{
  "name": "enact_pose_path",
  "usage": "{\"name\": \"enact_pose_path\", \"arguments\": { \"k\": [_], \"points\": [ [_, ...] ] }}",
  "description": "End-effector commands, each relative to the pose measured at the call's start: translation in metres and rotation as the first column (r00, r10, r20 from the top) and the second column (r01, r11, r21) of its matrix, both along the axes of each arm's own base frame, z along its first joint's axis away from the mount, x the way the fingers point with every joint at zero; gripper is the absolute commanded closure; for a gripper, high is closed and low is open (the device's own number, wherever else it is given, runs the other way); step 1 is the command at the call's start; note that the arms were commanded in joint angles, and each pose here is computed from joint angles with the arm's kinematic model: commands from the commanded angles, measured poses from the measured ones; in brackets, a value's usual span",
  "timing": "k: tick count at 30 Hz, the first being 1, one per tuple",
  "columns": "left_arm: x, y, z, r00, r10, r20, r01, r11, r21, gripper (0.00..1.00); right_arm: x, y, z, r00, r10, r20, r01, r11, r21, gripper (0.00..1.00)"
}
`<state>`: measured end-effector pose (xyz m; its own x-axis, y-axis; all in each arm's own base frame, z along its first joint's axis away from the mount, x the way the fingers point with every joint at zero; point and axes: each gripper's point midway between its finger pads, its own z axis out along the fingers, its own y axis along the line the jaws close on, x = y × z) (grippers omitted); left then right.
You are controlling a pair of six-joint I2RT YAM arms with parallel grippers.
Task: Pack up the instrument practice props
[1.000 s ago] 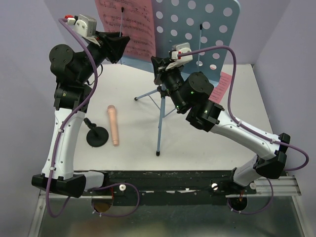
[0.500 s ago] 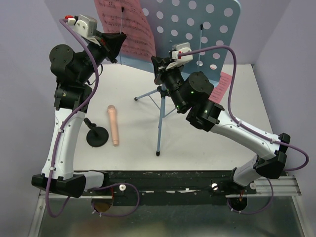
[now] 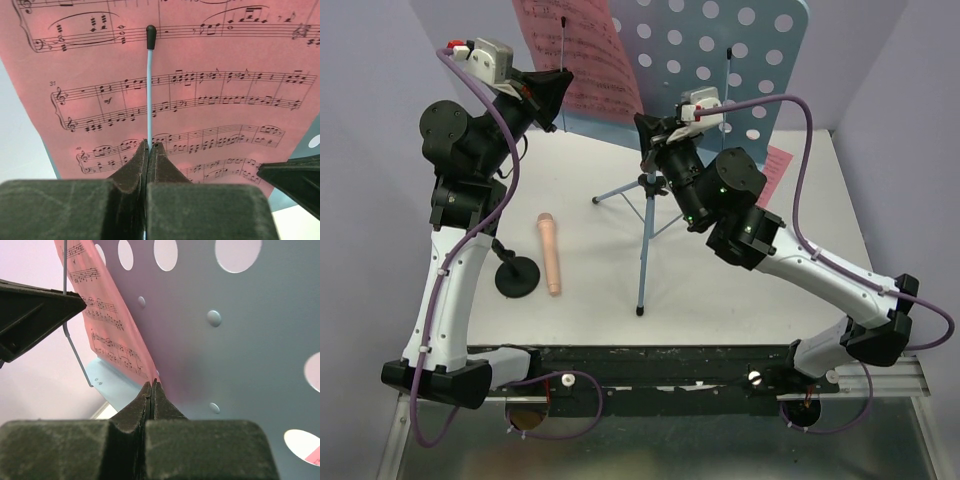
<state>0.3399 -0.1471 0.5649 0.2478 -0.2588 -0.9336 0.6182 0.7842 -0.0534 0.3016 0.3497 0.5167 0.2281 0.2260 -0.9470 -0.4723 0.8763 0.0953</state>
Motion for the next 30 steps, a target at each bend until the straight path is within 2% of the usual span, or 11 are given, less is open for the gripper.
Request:
{"name": "enact_pose_path", "arguments": {
  "k": [1, 6, 17, 25, 26, 29, 30],
  "points": [
    [-0.012, 0.007, 0.017, 0.998, 0.036, 0.052, -0.034, 0.999, -0.029, 1.00, -0.008, -0.018, 0.014, 1.000, 0.003, 0.016, -0.003, 0.999, 0.034, 0.99],
    [-0.012, 0.010, 0.018, 0.997, 0.052, 0.050, -0.050, 0.998, -0.034, 1.00, -0.021, -0.031, 0.019, 0.999, 0.039, 0.016, -0.040, 0.998, 0.050, 0.99],
    [-0.009, 0.014, 0.015, 0.997, 0.074, 0.037, -0.073, 0.996, -0.042, 1.00, -0.084, -0.048, 0.025, 0.948, 0.315, 0.047, -0.314, 0.949, -0.031, 0.99],
    [-0.010, 0.018, 0.010, 0.996, 0.090, 0.018, -0.089, 0.993, -0.077, 1.00, -0.121, -0.064, 0.000, 0.895, 0.444, -0.043, -0.445, 0.884, -0.146, 0.99],
    [-0.010, 0.020, 0.007, 0.995, 0.101, 0.016, -0.099, 0.992, -0.084, 0.99, -0.125, -0.066, -0.007, 0.889, 0.454, -0.060, -0.457, 0.874, -0.165, 0.99],
    [-0.012, 0.027, 0.003, 0.990, 0.137, 0.014, -0.135, 0.985, -0.103, 0.84, -0.134, -0.073, -0.031, 0.875, 0.471, -0.117, -0.485, 0.851, -0.201, 0.99],
    [-0.013, 0.029, 0.002, 0.989, 0.146, 0.013, -0.144, 0.984, -0.107, 0.82, -0.138, -0.076, -0.036, 0.868, 0.479, -0.131, -0.496, 0.843, -0.206, 0.99]
  ]
}}
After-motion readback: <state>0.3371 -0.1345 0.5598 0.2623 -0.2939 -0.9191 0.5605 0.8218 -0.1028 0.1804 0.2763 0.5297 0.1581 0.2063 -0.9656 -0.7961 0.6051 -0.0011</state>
